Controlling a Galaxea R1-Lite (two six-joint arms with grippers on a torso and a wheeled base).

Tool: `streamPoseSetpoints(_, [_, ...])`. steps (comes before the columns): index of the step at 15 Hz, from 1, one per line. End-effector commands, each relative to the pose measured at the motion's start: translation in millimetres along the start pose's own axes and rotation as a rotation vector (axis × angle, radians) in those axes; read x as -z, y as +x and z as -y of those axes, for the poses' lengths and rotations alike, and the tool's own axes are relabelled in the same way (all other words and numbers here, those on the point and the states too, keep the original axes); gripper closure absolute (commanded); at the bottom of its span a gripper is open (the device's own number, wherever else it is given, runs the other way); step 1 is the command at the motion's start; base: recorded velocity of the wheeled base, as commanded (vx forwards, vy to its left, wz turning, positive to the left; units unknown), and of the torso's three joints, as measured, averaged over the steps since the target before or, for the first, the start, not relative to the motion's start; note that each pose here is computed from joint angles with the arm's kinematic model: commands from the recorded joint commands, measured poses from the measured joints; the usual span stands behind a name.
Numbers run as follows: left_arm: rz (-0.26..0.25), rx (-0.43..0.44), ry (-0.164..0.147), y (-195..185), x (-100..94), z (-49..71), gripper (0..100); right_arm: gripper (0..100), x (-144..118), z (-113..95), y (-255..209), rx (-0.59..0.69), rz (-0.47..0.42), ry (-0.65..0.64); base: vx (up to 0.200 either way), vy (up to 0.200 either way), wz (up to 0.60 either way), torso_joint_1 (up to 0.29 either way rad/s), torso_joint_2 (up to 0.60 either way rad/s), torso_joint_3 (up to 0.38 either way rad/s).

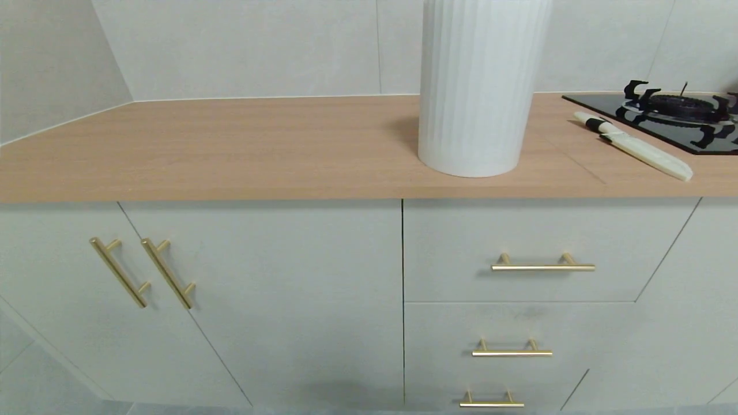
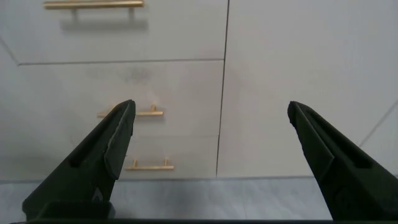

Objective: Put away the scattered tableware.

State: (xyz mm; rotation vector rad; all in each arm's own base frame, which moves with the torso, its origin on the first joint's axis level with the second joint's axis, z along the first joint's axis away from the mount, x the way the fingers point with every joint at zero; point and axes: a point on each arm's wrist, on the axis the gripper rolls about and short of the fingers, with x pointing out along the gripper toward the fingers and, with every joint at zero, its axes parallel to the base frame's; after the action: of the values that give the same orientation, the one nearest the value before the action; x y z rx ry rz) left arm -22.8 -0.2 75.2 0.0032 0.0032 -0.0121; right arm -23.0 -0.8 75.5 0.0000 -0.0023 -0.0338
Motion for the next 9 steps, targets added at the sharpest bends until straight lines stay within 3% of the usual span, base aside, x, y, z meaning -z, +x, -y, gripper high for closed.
streamPoseSetpoints(1, [0.0, 0.0, 0.0, 0.0, 0.0, 0.0, 0, 0, 0.0, 0.0, 0.1, 0.0, -0.002, 0.0, 0.2, 0.0, 0.0, 0.002, 0.0, 0.002])
streamPoseSetpoints(2, [0.0, -0.001, 0.0, 0.0, 0.0, 0.0, 0, 0, -0.2, 0.0, 0.1, 0.0, -0.001, 0.0, 0.2, 0.0, 0.0, 0.007, 0.0, 0.007])
streamPoseSetpoints(8, [0.0, -0.001, 0.0, 0.0, 0.0, 0.0, 0, 0, -0.2, 0.0, 0.1, 0.001, -0.001, 0.0, 0.0, 0.0, 0.0, 0.0, 0.0, 0.0])
streamPoseSetpoints(9, [0.0, -0.001, 0.0, 0.0, 0.0, 0.0, 0, 0, -0.2, 0.0, 0.1, 0.0, -0.001, -0.002, 0.0, 0.0, -0.6, 0.002, 0.0, 0.002])
